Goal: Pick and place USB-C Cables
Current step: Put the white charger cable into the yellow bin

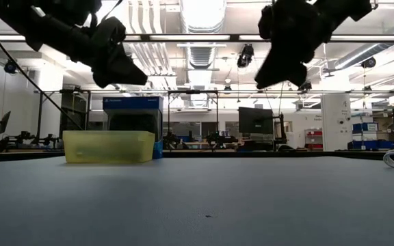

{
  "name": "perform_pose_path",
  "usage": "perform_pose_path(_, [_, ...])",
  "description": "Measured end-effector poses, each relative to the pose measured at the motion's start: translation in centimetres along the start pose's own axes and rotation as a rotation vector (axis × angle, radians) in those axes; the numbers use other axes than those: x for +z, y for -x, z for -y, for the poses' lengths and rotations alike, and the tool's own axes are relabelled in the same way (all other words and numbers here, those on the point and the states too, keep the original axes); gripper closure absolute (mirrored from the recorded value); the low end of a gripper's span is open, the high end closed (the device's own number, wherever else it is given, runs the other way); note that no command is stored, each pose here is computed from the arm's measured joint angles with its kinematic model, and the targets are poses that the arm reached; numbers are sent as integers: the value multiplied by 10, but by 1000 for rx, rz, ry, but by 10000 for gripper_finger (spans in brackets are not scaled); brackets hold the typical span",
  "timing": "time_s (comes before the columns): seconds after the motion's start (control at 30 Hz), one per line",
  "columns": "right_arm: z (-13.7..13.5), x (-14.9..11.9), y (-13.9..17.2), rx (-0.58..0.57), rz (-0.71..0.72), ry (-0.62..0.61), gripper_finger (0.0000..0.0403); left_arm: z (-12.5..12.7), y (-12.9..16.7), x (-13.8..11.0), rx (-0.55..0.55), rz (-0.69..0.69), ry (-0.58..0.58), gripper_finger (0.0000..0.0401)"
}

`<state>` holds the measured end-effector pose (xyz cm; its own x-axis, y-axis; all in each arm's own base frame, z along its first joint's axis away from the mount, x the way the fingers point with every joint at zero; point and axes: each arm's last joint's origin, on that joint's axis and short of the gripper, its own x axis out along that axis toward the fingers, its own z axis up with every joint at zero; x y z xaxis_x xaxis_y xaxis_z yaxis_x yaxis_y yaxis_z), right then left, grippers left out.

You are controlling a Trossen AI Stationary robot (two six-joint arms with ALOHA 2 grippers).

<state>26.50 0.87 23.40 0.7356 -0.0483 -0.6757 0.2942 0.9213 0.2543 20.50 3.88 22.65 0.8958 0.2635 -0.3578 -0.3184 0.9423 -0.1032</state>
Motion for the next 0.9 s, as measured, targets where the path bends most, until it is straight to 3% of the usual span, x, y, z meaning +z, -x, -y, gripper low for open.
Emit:
perform_pose_path(0.3, [7,-22,8,-90,-309,-285,308,0,0,-3,1,-8,-1,311])
perform_pose_path(0.47, [16,-50,23,-323,-579,-541,312,0,0,-3,1,-9,-1,311])
perform_pose_path(0.6, [17,-65,35,-479,-709,-611,305,0,0,-4,1,-12,-2,311])
perform_pose_path(0.9, [1,-81,35,-507,-755,-649,268,-1,0,-4,2,-17,-12,311])
